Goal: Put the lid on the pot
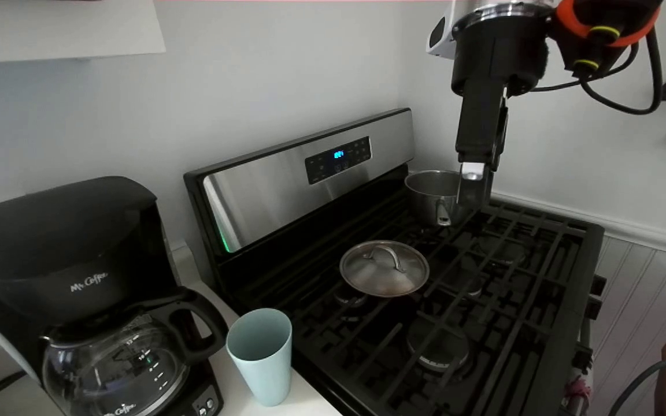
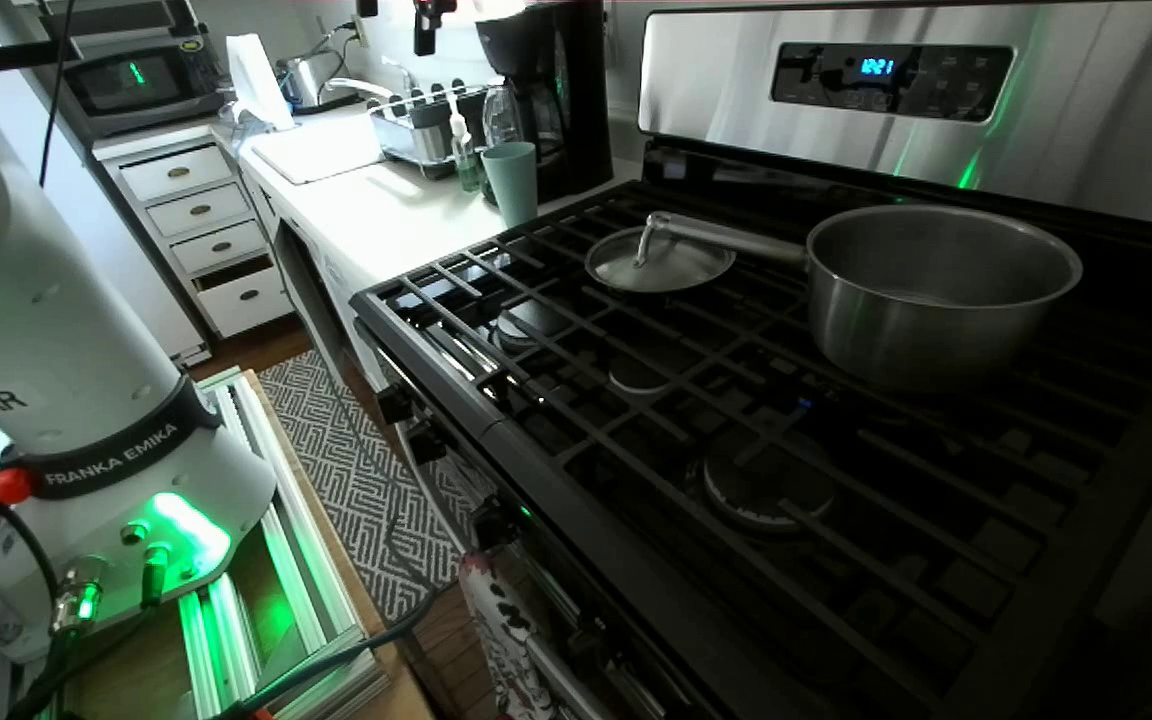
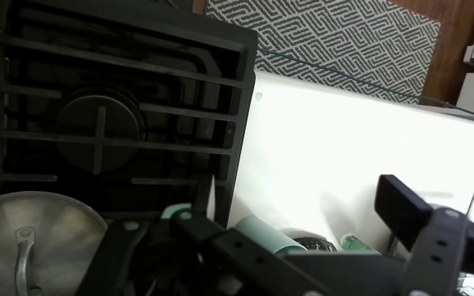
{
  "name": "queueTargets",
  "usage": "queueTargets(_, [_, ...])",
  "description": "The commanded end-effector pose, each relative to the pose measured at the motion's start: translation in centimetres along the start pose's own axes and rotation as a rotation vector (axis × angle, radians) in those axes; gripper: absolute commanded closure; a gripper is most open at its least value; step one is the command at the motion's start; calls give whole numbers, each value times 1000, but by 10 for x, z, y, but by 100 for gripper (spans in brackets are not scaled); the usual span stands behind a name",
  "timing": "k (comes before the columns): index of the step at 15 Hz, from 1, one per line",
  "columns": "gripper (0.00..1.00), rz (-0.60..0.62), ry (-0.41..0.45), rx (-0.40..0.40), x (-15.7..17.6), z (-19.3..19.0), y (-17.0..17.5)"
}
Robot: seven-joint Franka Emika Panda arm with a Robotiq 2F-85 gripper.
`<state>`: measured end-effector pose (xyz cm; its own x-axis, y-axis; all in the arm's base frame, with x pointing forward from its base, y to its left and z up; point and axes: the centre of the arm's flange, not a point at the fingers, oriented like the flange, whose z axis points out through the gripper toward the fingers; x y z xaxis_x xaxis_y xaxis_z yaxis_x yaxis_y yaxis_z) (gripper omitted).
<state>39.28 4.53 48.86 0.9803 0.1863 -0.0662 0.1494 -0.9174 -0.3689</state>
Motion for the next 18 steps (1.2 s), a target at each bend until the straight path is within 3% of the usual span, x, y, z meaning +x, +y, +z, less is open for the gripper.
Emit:
queueTargets(1, [0, 0, 1, 0, 0, -1, 0])
queueTargets(2, [0, -16, 5, 16, 4, 2, 1])
queueTargets(5, [0, 17, -14, -36, 19, 13, 4])
queueTargets(11, [0, 19, -50, -18, 63, 38, 14])
queueTargets(12, [0, 24, -39, -26, 38, 38, 13])
queueTargets(18, [0, 27, -40, -59, 49, 47, 6])
